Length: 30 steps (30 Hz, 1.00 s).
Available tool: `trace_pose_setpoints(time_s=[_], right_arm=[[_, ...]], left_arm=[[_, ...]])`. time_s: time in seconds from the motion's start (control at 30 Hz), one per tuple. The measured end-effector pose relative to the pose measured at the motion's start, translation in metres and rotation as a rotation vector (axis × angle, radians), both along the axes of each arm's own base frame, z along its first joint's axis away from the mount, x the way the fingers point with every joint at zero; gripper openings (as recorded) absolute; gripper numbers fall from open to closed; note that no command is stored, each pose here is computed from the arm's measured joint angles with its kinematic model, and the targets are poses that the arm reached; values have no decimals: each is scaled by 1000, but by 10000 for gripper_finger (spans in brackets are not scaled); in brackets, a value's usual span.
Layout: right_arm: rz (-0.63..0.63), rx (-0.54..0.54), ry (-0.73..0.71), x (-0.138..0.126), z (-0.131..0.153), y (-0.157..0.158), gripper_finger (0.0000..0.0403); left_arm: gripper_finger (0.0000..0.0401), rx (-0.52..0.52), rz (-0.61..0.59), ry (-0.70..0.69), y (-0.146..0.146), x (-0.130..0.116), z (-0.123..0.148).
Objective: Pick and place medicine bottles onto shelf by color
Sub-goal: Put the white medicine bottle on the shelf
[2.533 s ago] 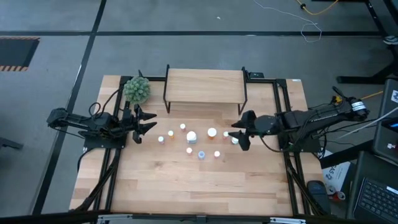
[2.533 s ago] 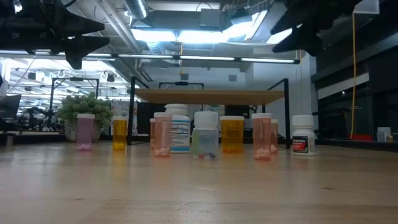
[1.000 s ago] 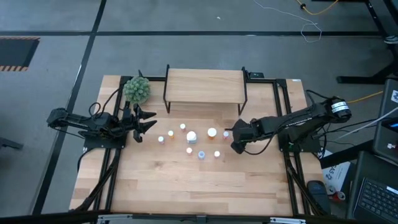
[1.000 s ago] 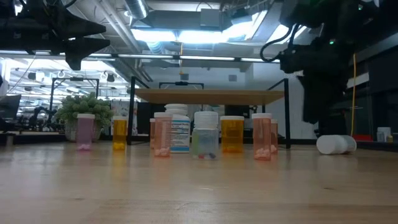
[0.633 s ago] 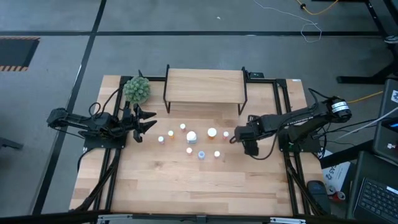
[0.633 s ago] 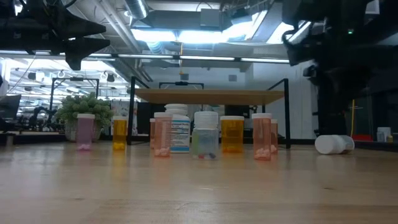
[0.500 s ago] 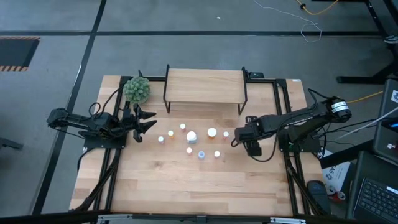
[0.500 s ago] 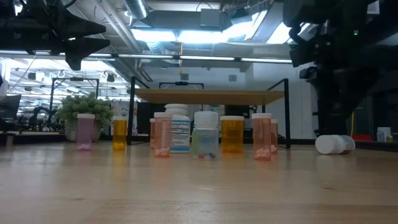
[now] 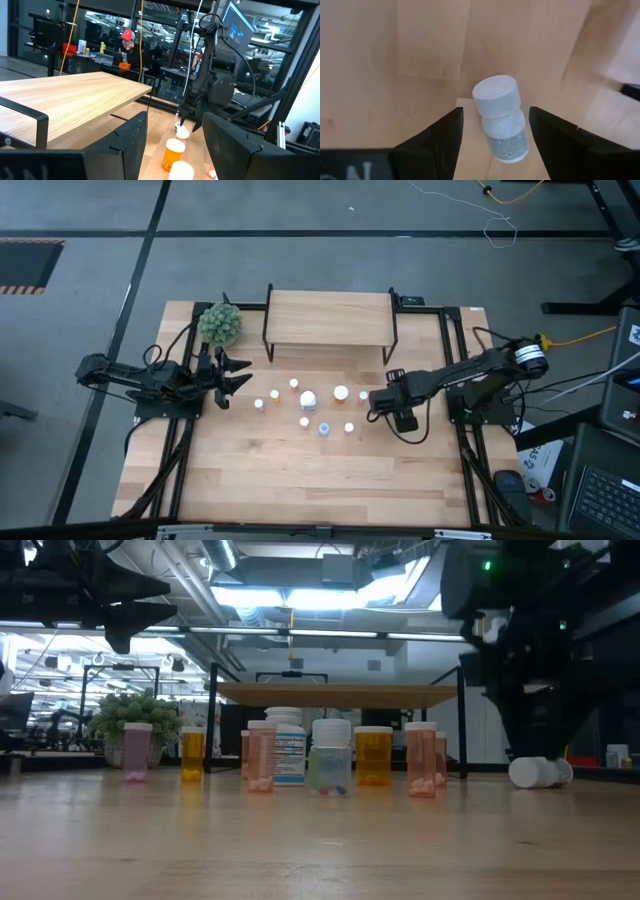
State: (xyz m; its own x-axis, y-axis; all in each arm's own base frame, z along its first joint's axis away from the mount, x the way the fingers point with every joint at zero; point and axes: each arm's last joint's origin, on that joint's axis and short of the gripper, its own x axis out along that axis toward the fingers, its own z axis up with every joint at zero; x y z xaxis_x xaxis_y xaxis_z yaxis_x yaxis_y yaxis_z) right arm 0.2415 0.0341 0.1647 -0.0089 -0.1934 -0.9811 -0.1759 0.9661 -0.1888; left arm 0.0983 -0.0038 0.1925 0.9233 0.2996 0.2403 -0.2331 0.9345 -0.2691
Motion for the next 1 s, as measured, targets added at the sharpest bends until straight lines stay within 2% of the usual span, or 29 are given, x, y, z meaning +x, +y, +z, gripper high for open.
trace_pose_setpoints(time_s=[0.37, 0.63, 0.87, 1.0], right_arm=[[-4, -16, 88, 10, -30, 2, 227], [-4, -12, 97, 10, -31, 2, 168], [-11, -17, 99, 10, -31, 2, 180], [-53, -65, 86, 13, -27, 1, 180]], left_arm=[[186, 0, 0, 0, 0, 0, 0], [186, 0, -1, -1, 0, 0, 0], [186, 0, 0, 0, 0, 0, 0], [186, 0, 0, -1, 0, 0, 0]])
